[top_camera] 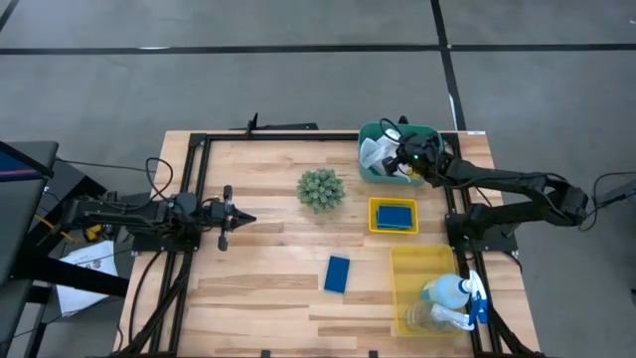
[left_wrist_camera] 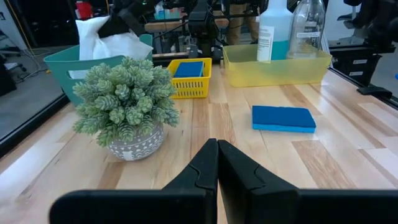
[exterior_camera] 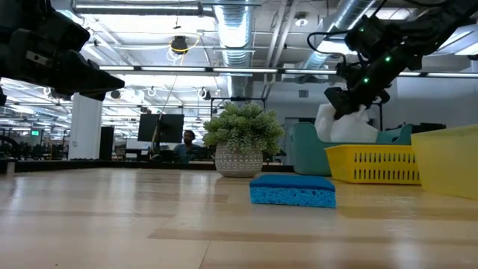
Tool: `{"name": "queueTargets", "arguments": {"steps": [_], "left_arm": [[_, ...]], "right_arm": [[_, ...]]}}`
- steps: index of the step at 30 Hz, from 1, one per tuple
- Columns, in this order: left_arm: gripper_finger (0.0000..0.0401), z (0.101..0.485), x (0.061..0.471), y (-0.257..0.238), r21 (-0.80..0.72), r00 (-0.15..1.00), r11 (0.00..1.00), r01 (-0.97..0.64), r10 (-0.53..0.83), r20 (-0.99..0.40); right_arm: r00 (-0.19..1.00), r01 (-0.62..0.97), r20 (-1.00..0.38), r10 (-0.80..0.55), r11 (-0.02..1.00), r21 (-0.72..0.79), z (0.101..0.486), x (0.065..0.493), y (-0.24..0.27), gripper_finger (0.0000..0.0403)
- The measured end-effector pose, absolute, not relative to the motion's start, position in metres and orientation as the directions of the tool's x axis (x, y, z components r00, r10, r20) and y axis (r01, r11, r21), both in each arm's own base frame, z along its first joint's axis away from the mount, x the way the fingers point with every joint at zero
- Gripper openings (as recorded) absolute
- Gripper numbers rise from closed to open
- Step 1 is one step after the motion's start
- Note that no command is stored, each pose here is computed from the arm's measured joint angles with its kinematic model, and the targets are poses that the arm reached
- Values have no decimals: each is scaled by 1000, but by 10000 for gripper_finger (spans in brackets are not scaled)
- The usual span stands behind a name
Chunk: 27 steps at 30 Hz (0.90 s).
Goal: Pick & Place Kitchen Items
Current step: Put the white towel into the green bin
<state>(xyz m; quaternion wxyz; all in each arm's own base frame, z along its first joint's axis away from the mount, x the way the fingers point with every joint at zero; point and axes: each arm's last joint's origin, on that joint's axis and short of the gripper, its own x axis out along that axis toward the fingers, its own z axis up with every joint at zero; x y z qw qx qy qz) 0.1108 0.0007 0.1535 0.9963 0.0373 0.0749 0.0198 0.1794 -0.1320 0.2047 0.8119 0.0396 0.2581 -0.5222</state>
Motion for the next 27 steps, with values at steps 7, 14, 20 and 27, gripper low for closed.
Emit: {"name": "queueTargets", "arguments": {"steps": [7, 14, 20, 27], "left_arm": [[2, 154, 111, 1, 77, 988, 996, -34, 45, -148], [2, 153, 111, 1, 77, 988, 996, -34, 45, -148], [2, 153, 111, 1, 77, 988, 996, -34, 45, -148], [2, 153, 111, 1, 77, 988, 996, -34, 45, -148]], "right_arm": [[310, 869, -458, -833, 444, -219, 205, 178, -133, 12], [307, 873, -468, -829, 441, -208, 204, 178, -132, 59], [327, 874, -449, -832, 447, -189, 210, 176, -129, 114], [412, 861, -377, -829, 490, -136, 230, 171, -113, 231]]}}
